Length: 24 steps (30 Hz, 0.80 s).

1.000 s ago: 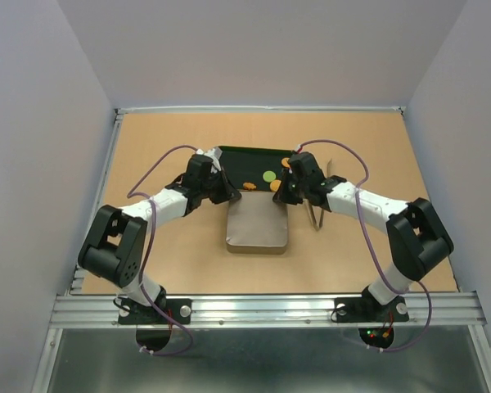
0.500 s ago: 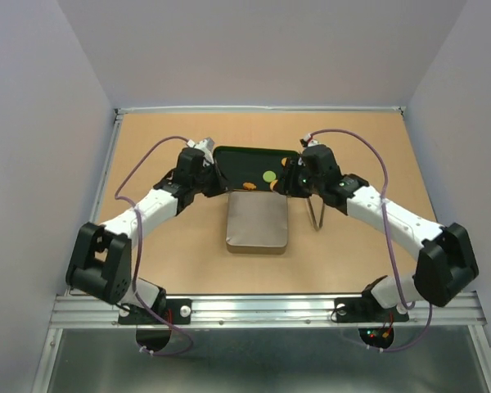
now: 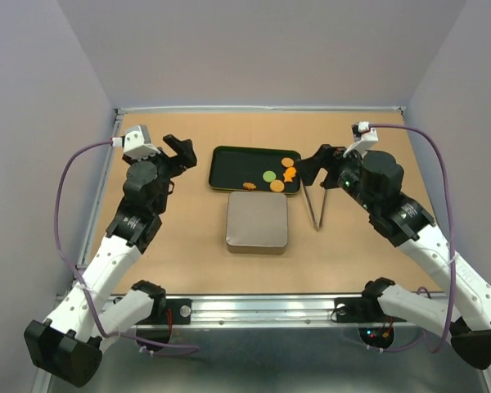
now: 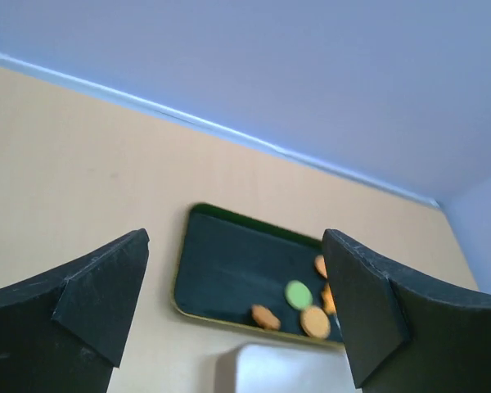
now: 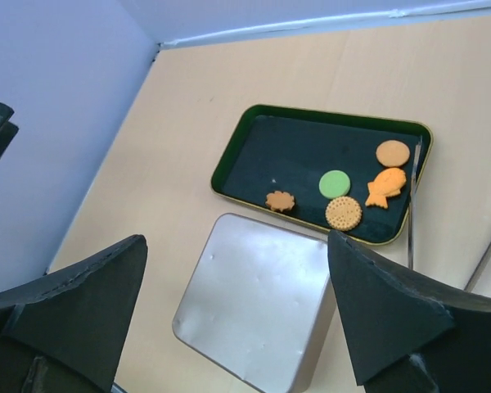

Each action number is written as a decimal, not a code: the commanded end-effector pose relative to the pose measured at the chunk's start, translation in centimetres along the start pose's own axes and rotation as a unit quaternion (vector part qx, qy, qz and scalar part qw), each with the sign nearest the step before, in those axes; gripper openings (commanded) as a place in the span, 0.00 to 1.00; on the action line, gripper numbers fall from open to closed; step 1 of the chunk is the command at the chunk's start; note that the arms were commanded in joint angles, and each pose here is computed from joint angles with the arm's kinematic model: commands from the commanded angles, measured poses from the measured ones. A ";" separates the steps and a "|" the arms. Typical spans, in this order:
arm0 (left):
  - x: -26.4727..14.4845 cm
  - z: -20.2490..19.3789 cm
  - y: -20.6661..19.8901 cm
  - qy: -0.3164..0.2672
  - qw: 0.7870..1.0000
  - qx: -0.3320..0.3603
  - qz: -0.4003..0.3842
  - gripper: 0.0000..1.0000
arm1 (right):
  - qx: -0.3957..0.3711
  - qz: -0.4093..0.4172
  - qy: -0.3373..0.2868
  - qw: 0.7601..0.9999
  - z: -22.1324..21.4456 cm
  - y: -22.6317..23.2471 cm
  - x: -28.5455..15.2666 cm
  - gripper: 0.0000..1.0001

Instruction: Pack the cookies

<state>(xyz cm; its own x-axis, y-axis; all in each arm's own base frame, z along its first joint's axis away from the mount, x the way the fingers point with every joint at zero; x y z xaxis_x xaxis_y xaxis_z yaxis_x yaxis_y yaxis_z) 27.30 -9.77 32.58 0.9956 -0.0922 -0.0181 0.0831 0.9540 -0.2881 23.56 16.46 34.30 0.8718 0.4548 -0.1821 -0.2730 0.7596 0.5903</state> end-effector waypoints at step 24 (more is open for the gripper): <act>4.4 -11.6 17.3 -0.085 0.923 0.141 0.348 0.95 | -0.027 0.018 -0.122 0.992 -0.2 -2.6 -1.8 1.00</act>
<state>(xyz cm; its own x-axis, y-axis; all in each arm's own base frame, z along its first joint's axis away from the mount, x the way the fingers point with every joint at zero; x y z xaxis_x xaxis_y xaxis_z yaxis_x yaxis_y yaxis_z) 31.04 3.63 12.69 0.6903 0.7065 -0.1560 -0.6974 0.7071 0.1164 22.41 13.71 31.26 0.9358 0.3452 -0.0711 -0.2472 0.7866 0.5658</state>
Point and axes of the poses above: each gripper's point midway between its finger pads, its own x axis out along the fingers, its own y axis along the line the jaws close on, z = x × y, the point moved 6 cm from there along -x, back along the fingers, and after that the axes turned 10 degrees about x, right-handed, at the moved point
